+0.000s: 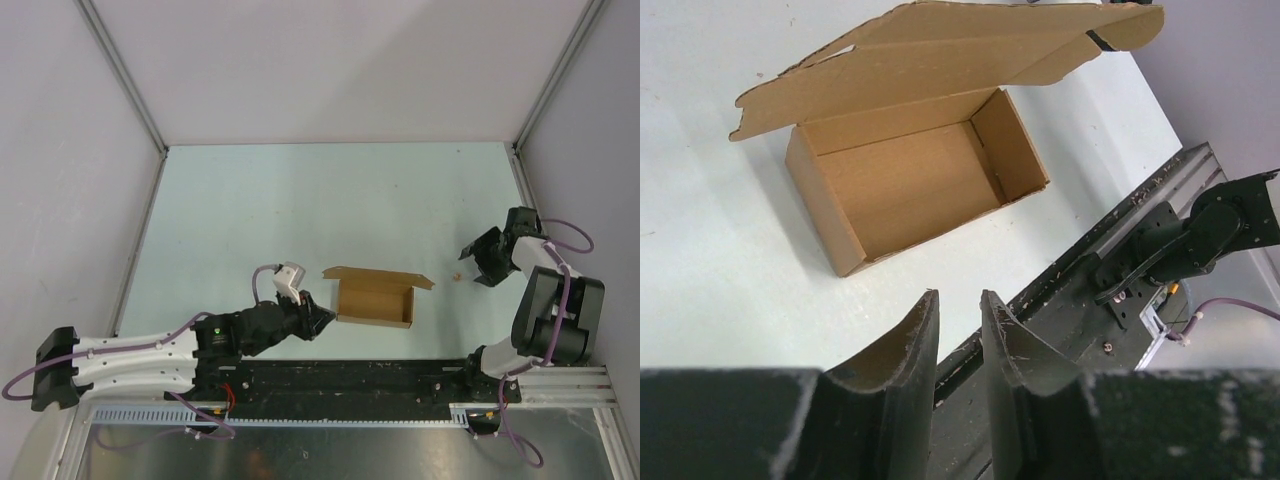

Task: Fold the paper box

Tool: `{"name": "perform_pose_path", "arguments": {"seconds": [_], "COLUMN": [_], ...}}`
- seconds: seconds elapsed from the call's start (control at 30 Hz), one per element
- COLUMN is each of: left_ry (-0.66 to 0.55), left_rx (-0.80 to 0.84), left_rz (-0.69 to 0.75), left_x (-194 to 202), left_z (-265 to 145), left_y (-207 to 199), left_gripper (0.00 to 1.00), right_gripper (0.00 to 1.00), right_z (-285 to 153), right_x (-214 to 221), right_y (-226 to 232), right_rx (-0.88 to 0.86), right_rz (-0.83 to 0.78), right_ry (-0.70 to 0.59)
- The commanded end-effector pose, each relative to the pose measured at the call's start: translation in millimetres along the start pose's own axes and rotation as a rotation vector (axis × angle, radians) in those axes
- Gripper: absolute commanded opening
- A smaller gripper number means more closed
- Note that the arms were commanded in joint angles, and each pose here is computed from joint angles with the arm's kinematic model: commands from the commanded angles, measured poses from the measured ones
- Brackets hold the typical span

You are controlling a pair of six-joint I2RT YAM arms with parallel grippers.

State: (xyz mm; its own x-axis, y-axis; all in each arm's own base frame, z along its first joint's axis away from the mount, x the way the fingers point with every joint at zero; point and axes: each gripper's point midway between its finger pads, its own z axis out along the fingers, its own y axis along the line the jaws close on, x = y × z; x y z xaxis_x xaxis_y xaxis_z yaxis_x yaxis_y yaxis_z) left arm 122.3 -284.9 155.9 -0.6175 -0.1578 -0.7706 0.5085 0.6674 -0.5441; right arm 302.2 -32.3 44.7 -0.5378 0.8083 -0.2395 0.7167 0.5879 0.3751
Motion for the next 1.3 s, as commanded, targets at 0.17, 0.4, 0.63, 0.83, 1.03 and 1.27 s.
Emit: {"name": "perform_pose_path", "arguments": {"seconds": [0.17,0.4,0.63,0.83,1.03,1.27], "left_ry": [-0.019,-0.016,-0.023,-0.023,-0.019,-0.017], "left_rx": [0.004,-0.003,-0.008,-0.006,-0.008,-0.006], "left_rz": [-0.018,-0.024,-0.038,-0.041,-0.042,-0.042], "left_x": [-6,-3,-2,-1,0,0], "left_z": [0,0,-2,-2,-2,-2], "left_y": [-3,1,5,5,5,5], "left_gripper": [0.28,0.29,0.28,0.28,0.28,0.28], "right_gripper": [0.7,0.68,0.59,0.42,0.25,0.0], "right_z": [18,31,37,37,34,16], "right_x": [-8,-7,-2,1,1,-10], "right_y": [-4,-14,-16,-14,-11,7], "right_rx": [0.044,0.092,0.102,0.099,0.098,0.029], "right_rz": [0.063,0.069,0.061,0.034,0.015,-0.027], "right_ry": [-0.016,-0.008,0.009,0.012,-0.003,-0.074]}}
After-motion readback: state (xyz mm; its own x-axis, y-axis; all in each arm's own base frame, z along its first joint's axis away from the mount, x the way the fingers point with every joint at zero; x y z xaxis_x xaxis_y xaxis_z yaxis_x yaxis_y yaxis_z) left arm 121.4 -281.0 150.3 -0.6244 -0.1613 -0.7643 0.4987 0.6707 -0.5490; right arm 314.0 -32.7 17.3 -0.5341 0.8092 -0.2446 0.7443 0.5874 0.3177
